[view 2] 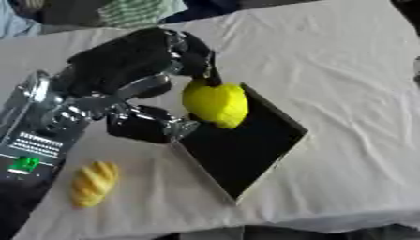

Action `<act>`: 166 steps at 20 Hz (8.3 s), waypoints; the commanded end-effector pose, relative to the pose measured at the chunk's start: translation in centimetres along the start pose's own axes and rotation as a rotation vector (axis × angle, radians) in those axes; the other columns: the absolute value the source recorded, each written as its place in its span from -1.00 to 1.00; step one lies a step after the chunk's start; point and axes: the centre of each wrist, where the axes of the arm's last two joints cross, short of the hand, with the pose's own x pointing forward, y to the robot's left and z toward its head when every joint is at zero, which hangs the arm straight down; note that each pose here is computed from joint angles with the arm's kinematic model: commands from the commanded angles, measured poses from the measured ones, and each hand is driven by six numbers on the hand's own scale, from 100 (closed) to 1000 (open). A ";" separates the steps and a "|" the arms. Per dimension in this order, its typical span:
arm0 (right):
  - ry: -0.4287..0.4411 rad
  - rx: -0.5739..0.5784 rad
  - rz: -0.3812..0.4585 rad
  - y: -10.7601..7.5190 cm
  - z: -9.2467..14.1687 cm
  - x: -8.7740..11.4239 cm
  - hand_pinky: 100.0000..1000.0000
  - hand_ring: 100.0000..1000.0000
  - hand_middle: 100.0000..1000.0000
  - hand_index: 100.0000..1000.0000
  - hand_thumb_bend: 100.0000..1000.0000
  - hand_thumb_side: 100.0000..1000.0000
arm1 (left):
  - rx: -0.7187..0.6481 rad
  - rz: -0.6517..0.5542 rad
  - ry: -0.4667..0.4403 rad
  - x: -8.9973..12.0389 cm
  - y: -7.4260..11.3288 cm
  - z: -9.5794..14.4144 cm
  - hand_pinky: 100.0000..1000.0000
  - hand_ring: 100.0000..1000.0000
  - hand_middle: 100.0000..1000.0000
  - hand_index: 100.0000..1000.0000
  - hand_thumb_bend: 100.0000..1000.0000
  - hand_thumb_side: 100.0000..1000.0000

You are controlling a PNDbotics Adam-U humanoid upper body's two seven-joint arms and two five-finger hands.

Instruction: Pick up objects on the table and place them in the box.

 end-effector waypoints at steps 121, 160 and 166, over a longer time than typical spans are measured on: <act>-0.005 -0.068 0.030 -1.2 0.5 0.1 0.83 0.59 0.34 0.65 -1.00 0.05 | -0.529 0.054 0.530 -3.8 -3.6 17.3 0.76 0.66 0.49 0.70 -0.44 -0.82; 0.011 -0.106 -0.007 -1.2 0.8 0.0 0.84 0.59 0.32 0.64 -1.00 0.07 | -0.412 -0.283 0.610 -4.5 -4.8 16.2 0.41 0.12 -0.09 0.16 -0.84 -1.00; 0.017 -0.112 -0.004 -1.2 0.8 0.0 0.84 0.59 0.32 0.64 -1.00 0.07 | -0.375 -0.219 0.580 -3.5 -3.3 15.9 0.39 0.09 -0.16 0.12 -0.99 -1.00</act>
